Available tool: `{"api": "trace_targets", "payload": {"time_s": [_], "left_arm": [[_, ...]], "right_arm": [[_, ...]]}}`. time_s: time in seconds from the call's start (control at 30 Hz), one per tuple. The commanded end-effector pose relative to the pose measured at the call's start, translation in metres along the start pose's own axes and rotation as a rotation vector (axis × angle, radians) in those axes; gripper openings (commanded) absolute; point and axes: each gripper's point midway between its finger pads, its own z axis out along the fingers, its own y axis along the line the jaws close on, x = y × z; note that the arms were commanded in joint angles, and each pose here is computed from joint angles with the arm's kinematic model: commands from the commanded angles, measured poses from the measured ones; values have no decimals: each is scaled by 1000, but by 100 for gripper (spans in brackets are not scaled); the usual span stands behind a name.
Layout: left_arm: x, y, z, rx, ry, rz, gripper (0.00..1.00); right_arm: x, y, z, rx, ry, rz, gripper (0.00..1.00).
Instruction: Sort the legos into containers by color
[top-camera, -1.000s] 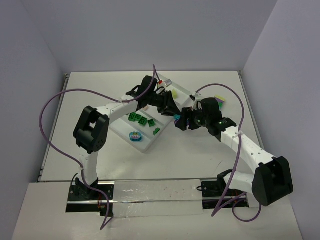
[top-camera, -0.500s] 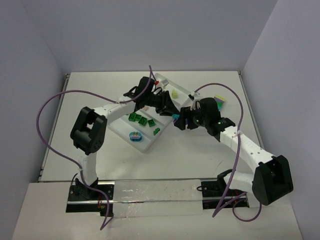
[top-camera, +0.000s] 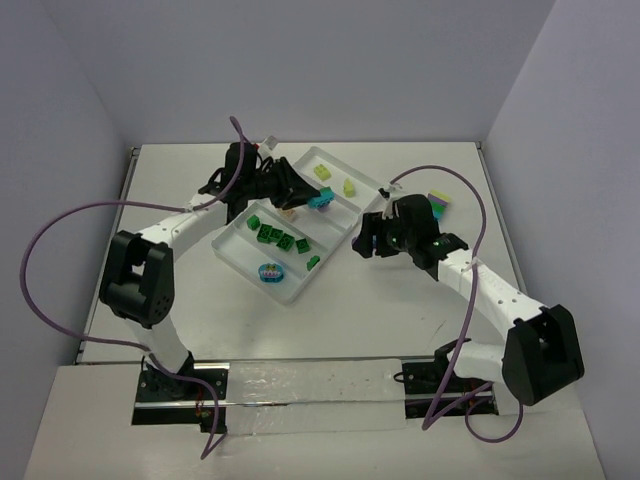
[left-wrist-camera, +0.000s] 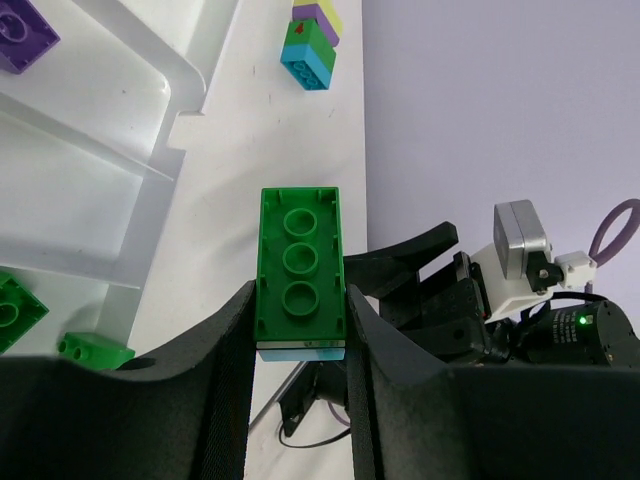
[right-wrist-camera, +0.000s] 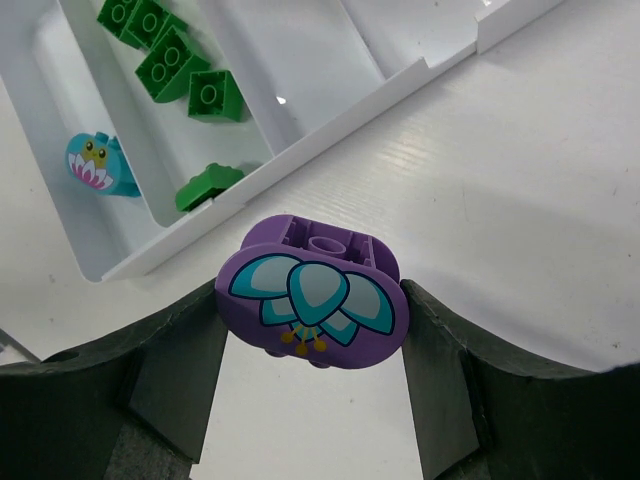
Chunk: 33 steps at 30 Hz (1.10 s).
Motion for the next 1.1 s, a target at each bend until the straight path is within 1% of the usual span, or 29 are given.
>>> {"api": "trace_targets", "payload": {"time_s": [0.0,0.03,0.1,0.13,0.2,0.27,0.33,0.43,0.5,0.57,0.73,0.83,1.07], "left_arm": [[-14,-19,-19,41,-64,47,0],[-18,-16,-28,32,-83,47,0],[-24,-6,-44,-28,-115,35,0],[-25,-4,-46,-35,-118,52,0],[-33,8,-62,-146,-167,89,0],[-42,10,-77,-192,-221,107,0],[-43,15,-89,-230,-239,113,0],[-57,23,-120,-288,-334,107,0],[-63,27,-136,-310,-385,102,0],[-64,26,-145,-310,-407,105,0],[-62,27,-150,-311,-401,100,0],[-58,28,-150,-306,-396,96,0],[-56,30,-147,-304,-384,95,0]], "right_arm": [[-36,4,3,17,-84,29,22],[-48,8,6,11,-102,45,22],[-54,10,19,24,-101,70,21],[-61,13,19,20,-115,79,21],[-73,19,36,22,-106,97,21],[-68,17,56,37,-64,105,22],[-73,21,72,48,-47,103,23],[-80,25,93,55,-35,98,24],[-80,21,105,80,-28,100,25],[-81,17,115,100,-21,104,26],[-85,5,142,164,4,126,28],[-86,1,150,185,0,134,28],[-88,6,144,169,-24,137,28]]}}
